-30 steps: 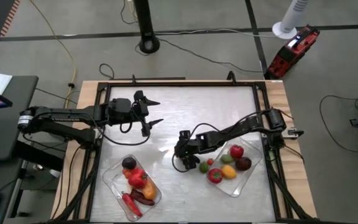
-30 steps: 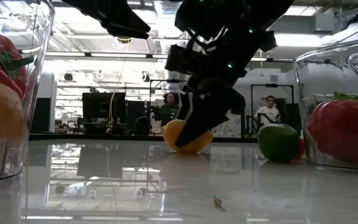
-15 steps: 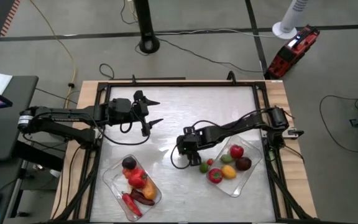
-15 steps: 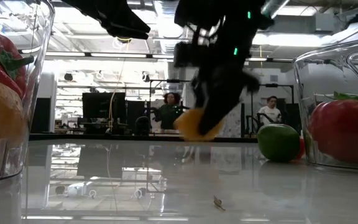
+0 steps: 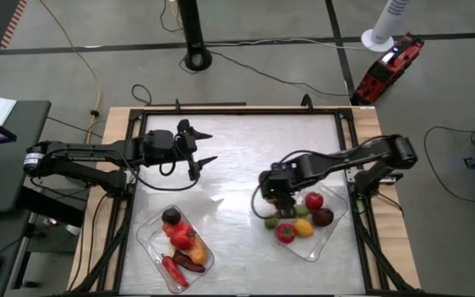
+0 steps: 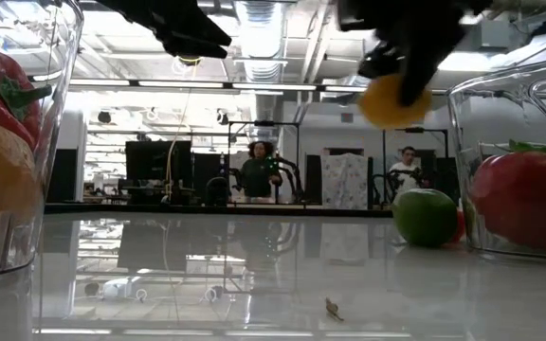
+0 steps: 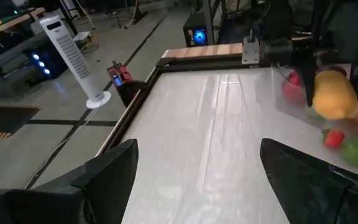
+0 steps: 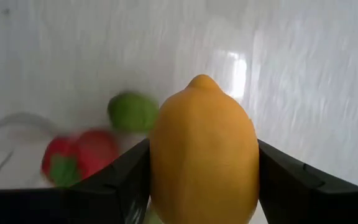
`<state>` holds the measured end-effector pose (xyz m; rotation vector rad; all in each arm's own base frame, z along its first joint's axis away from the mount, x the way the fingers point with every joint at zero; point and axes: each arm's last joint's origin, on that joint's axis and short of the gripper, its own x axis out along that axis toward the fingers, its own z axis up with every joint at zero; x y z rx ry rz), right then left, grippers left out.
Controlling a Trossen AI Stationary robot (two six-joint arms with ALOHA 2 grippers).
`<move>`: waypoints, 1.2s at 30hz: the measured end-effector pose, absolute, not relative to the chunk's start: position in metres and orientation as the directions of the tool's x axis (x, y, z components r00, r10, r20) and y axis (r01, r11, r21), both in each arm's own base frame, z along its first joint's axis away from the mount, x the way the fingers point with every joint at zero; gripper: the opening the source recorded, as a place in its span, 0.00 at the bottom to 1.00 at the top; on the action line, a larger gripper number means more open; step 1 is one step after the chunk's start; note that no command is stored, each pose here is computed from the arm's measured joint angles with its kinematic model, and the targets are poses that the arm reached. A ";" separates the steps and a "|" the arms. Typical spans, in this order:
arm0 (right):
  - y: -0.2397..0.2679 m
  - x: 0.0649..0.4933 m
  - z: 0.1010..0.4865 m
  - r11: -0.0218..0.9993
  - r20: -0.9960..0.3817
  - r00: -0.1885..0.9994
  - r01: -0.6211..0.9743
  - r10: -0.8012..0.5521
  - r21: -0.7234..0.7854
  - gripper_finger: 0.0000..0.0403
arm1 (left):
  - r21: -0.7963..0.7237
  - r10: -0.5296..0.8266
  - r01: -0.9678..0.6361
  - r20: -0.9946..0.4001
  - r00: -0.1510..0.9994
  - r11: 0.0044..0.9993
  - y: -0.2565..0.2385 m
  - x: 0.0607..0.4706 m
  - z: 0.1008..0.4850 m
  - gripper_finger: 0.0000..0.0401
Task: Sort produce into baskets
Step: Put the yellow lemon into the right transparent bin
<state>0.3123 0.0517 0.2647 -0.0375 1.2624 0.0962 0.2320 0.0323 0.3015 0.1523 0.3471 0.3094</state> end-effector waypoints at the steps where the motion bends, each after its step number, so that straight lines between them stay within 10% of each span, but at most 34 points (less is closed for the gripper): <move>1: 0.051 0.306 0.266 0.996 -0.952 0.300 -0.080 0.056 0.033 0.66 | 0.198 0.324 -0.272 -0.306 0.895 0.941 0.032 0.232 0.302 0.81; 11: 0.059 0.255 0.266 0.962 -0.942 0.249 0.093 0.227 0.256 0.66 | 0.164 0.416 -0.399 -0.088 0.905 0.902 0.036 0.236 0.323 0.81; 36: 0.083 0.233 0.243 0.901 -0.976 0.179 0.394 0.120 0.183 0.72 | 0.318 0.442 -0.436 0.056 0.895 0.842 0.042 0.235 0.338 0.81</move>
